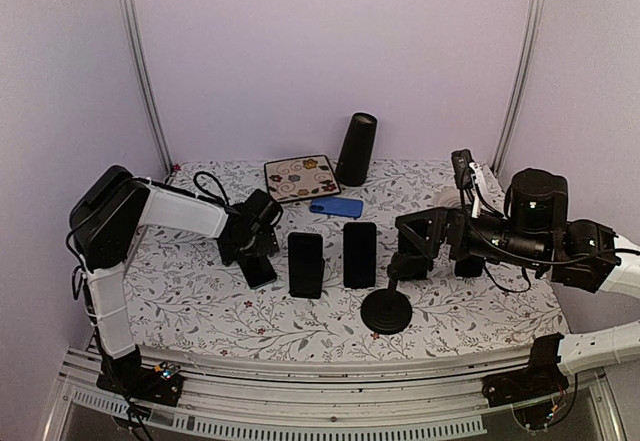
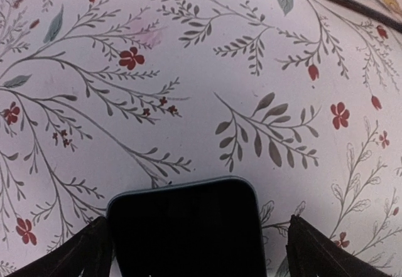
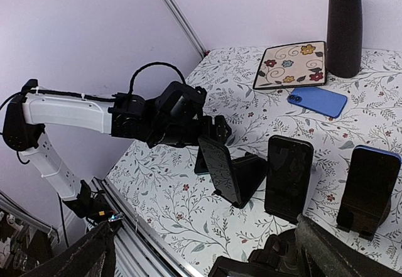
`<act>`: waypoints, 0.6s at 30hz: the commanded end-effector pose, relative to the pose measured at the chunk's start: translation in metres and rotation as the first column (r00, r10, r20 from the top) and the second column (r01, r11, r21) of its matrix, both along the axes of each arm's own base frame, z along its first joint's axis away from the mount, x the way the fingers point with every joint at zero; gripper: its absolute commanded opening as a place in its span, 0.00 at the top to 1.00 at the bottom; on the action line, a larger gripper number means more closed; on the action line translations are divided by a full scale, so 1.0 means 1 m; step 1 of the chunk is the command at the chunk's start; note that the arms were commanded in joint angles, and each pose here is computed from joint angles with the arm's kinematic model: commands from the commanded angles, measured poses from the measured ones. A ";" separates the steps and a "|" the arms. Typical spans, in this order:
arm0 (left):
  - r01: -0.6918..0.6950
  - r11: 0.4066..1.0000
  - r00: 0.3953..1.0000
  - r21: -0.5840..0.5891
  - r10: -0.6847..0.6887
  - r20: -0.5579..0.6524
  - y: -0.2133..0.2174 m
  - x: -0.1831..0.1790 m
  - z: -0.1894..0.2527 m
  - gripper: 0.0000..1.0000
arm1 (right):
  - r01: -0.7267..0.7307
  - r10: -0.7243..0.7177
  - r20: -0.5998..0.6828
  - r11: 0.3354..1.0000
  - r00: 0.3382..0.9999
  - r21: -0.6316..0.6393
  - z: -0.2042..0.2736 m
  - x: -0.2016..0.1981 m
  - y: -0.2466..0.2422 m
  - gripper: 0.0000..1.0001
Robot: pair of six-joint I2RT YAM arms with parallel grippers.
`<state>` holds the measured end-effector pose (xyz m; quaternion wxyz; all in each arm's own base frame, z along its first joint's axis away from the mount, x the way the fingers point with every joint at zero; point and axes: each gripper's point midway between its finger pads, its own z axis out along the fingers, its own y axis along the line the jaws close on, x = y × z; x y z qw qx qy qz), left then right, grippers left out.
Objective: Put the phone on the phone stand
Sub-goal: Pick up the phone from the center of the board.
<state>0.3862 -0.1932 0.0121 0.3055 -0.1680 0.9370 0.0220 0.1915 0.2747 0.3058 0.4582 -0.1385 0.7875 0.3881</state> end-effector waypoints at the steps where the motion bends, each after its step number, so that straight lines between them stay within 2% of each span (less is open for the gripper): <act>1: -0.022 1.000 0.998 -0.009 0.022 -0.055 0.002 -0.003 -0.024 0.05 | -0.003 0.004 -0.017 1.000 1.000 0.014 -0.003 -0.003 -0.003 0.01; 8: -0.044 0.998 0.996 0.046 0.048 -0.076 0.009 -0.013 -0.034 0.16 | -0.015 0.016 -0.022 0.999 1.000 0.031 -0.004 -0.005 -0.001 0.01; 11: -0.036 0.998 0.996 0.057 0.041 -0.082 0.010 -0.016 -0.036 0.28 | -0.027 0.028 -0.030 0.999 0.999 0.031 -0.007 -0.006 0.002 0.01; 14: -0.022 0.998 0.997 0.056 0.026 -0.071 0.009 -0.015 -0.029 0.37 | -0.036 0.037 -0.034 0.999 0.999 0.032 -0.008 -0.006 0.004 0.01; 18: -0.004 0.999 0.999 0.040 0.005 -0.034 0.007 -0.010 -0.012 0.42 | -0.040 0.042 -0.039 0.998 0.998 0.038 -0.009 -0.007 0.004 0.01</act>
